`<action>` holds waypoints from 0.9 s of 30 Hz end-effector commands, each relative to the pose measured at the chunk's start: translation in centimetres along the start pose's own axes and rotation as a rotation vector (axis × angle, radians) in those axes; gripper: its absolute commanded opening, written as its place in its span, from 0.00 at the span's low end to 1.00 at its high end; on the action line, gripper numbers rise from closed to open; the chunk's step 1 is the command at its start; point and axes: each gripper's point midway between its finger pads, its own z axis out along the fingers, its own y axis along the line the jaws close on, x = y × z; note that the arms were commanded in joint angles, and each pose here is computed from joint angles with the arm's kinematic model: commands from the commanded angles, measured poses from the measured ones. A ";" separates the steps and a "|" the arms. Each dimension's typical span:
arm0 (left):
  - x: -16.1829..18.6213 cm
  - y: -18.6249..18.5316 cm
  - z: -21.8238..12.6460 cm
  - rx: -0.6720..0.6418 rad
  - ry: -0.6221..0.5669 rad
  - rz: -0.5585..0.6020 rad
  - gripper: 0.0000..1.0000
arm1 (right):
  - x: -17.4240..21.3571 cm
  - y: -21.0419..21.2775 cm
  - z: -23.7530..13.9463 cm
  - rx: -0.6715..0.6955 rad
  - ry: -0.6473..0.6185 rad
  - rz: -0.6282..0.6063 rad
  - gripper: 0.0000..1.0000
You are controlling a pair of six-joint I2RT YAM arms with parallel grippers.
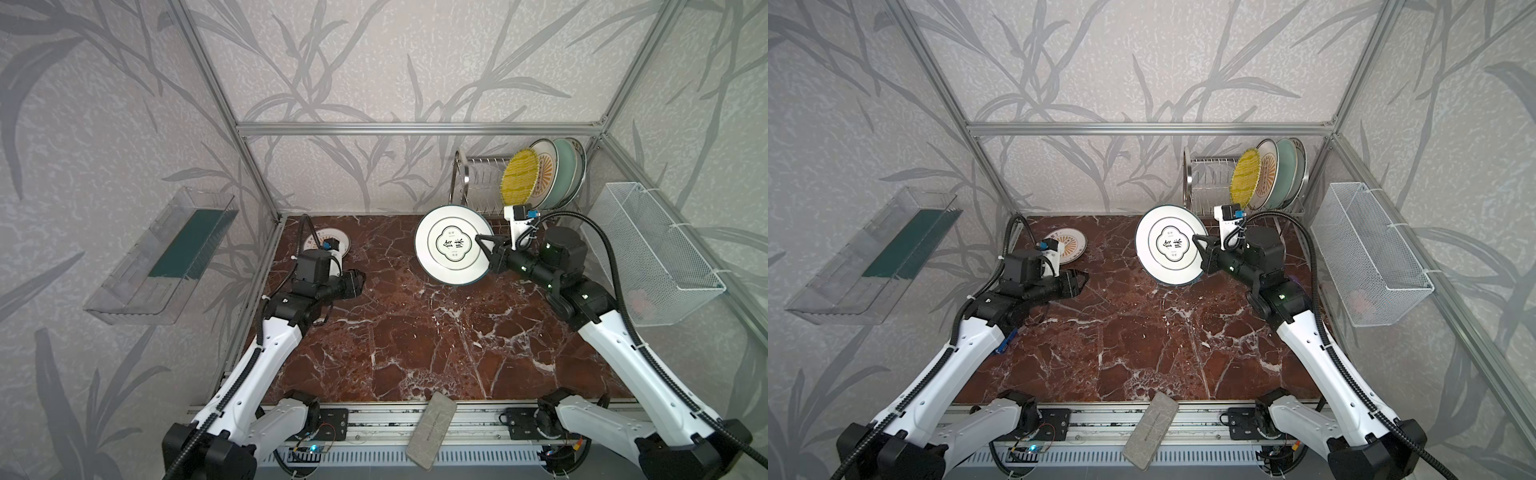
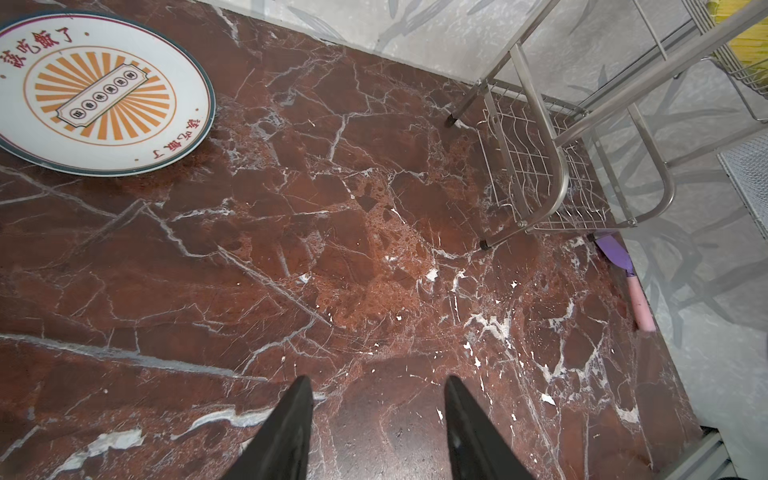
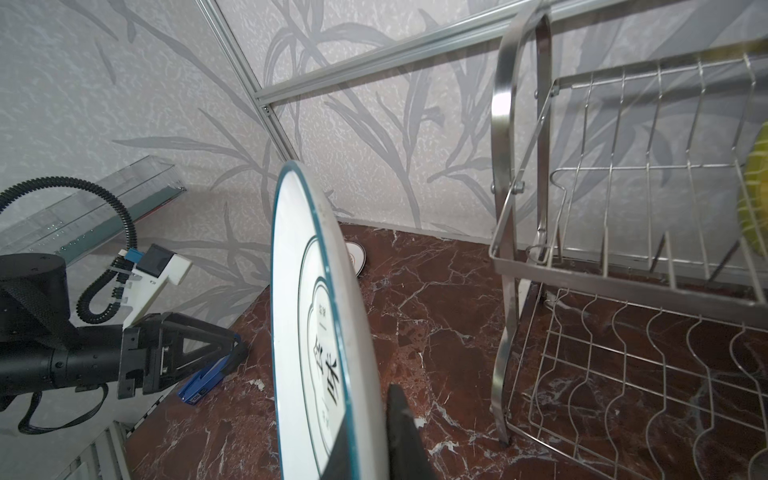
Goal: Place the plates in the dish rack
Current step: 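Carry the upright white plate with the right gripper toward the rack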
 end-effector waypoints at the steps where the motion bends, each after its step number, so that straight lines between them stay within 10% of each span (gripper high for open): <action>1: -0.3 -0.9 -0.5 0.041 -0.020 0.026 0.50 | -4.7 0.7 -2.0 0.025 -0.122 -0.082 0.00; 27: -0.3 -1.1 -1.0 0.043 -0.036 0.025 0.50 | -18.0 -3.2 -2.0 0.243 -0.341 -0.204 0.00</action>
